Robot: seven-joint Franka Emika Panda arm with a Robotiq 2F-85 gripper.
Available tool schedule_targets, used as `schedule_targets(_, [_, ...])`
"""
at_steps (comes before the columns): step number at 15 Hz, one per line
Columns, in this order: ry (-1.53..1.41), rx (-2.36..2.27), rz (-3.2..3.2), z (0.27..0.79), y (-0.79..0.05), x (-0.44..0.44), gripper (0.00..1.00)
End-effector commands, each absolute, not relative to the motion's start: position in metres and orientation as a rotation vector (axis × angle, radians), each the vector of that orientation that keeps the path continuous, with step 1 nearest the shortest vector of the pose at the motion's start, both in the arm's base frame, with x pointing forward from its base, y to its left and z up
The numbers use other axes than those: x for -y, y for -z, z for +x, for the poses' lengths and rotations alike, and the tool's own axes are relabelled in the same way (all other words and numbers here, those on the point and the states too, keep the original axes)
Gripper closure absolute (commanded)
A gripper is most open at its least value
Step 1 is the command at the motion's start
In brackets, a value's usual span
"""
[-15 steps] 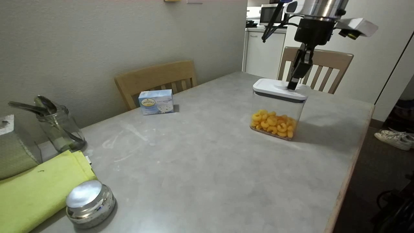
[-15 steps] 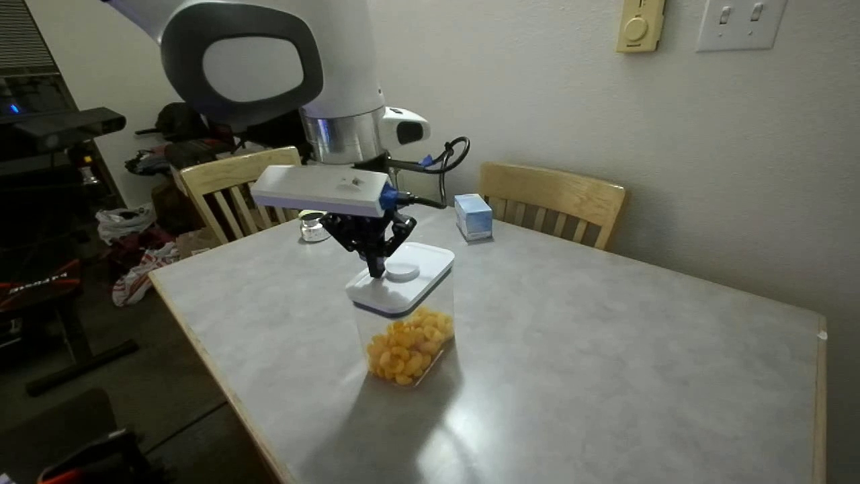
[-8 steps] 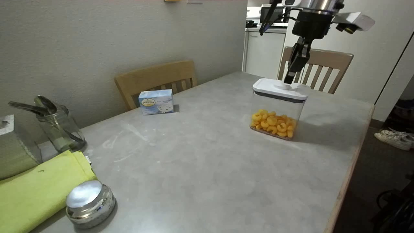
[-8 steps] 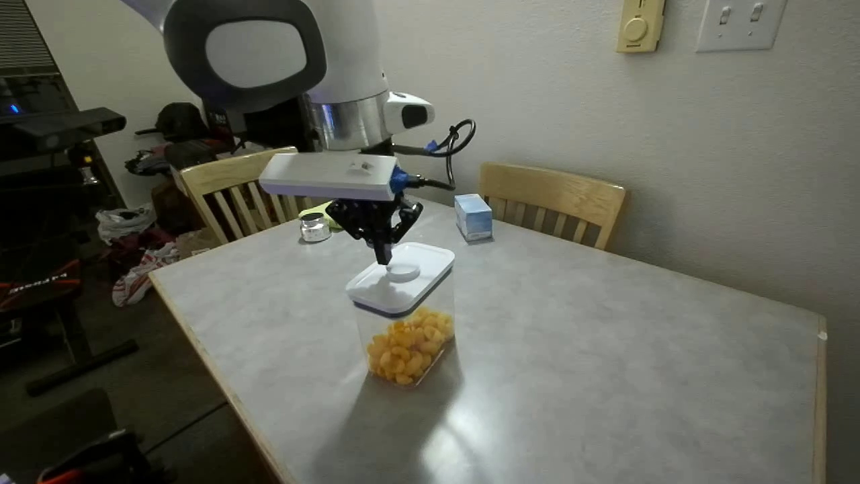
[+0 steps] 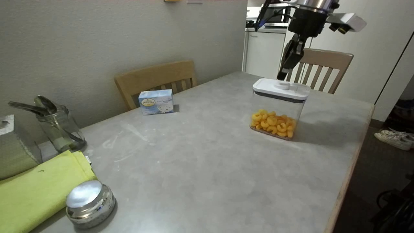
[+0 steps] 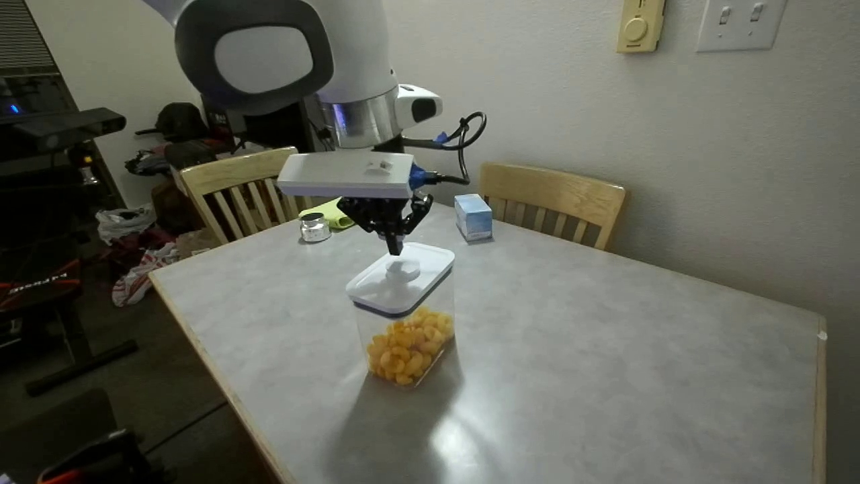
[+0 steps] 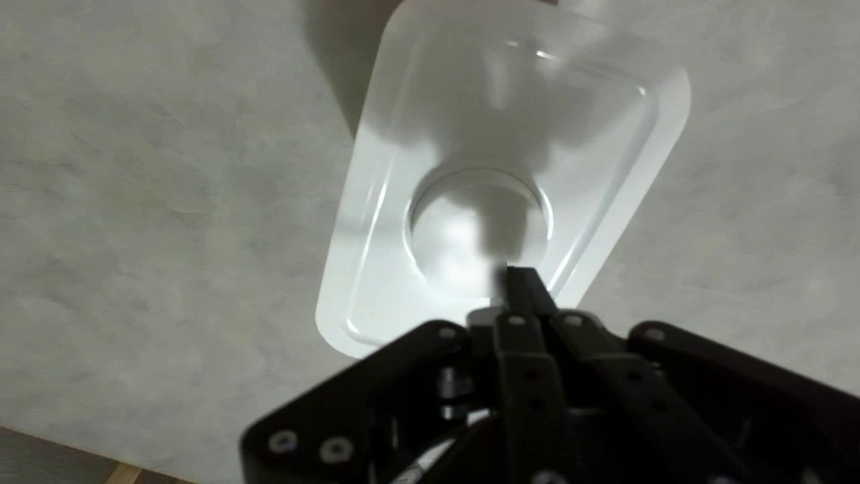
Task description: Close the container
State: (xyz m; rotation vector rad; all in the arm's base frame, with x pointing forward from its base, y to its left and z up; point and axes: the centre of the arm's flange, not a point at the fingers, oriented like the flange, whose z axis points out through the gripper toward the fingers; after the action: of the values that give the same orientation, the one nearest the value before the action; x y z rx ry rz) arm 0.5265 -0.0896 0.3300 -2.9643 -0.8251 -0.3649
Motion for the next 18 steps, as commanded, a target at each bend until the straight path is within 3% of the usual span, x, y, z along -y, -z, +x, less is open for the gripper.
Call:
schedule_targets(1, [0.393, 0.860, -2.982, 0.534, -0.317, 0.099, 1.00])
schedule_targets(18, [0.259, 0.881, -3.039, 0.529, -0.272, 0.096, 1.00])
